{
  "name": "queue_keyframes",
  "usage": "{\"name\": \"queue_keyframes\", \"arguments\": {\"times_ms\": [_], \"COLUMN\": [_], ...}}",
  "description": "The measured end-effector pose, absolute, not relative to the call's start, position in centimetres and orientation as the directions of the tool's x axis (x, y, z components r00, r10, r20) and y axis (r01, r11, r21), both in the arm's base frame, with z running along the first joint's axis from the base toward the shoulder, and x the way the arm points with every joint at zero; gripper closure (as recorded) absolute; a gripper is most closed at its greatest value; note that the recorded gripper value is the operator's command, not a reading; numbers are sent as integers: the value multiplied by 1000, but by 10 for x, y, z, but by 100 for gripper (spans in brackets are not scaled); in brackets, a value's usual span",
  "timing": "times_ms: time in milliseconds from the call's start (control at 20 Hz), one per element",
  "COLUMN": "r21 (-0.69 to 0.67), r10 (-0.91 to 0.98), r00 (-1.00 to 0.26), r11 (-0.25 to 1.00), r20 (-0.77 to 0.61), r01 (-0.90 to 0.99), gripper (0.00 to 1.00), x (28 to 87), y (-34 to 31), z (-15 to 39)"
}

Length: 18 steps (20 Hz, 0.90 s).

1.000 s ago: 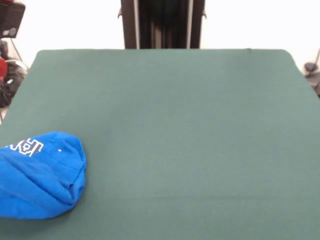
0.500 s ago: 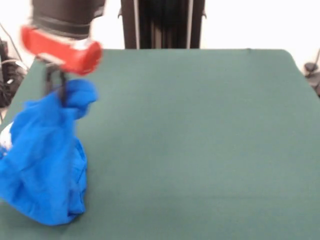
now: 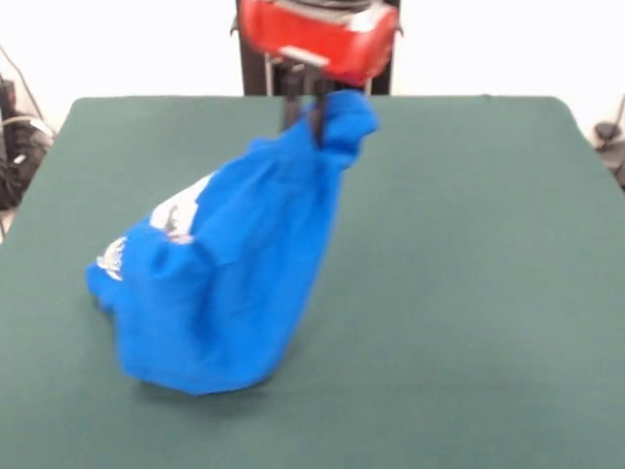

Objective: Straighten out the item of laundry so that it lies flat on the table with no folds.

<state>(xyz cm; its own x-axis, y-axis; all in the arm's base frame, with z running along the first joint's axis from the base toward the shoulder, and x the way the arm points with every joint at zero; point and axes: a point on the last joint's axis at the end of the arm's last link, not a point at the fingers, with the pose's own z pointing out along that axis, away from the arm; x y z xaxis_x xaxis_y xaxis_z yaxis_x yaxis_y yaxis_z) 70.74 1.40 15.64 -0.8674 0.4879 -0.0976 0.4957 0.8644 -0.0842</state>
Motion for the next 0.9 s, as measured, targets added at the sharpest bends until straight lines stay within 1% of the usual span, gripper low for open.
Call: {"name": "queue_keyframes", "arguments": {"times_ms": [150,300,550,900], "r21": [-65,-59,-61,-77], "r10": [557,599,714,791], "r00": [-828,-799,-700,-611], "r11": [825,797,698,608], "r20": [-67,-51,-19,-20], "r01": [561,602,714,790], "gripper": [100,100,100,100], "x": [693,685,658,631], "y": [49,70,131,187], "z": [161,163,165,166]}}
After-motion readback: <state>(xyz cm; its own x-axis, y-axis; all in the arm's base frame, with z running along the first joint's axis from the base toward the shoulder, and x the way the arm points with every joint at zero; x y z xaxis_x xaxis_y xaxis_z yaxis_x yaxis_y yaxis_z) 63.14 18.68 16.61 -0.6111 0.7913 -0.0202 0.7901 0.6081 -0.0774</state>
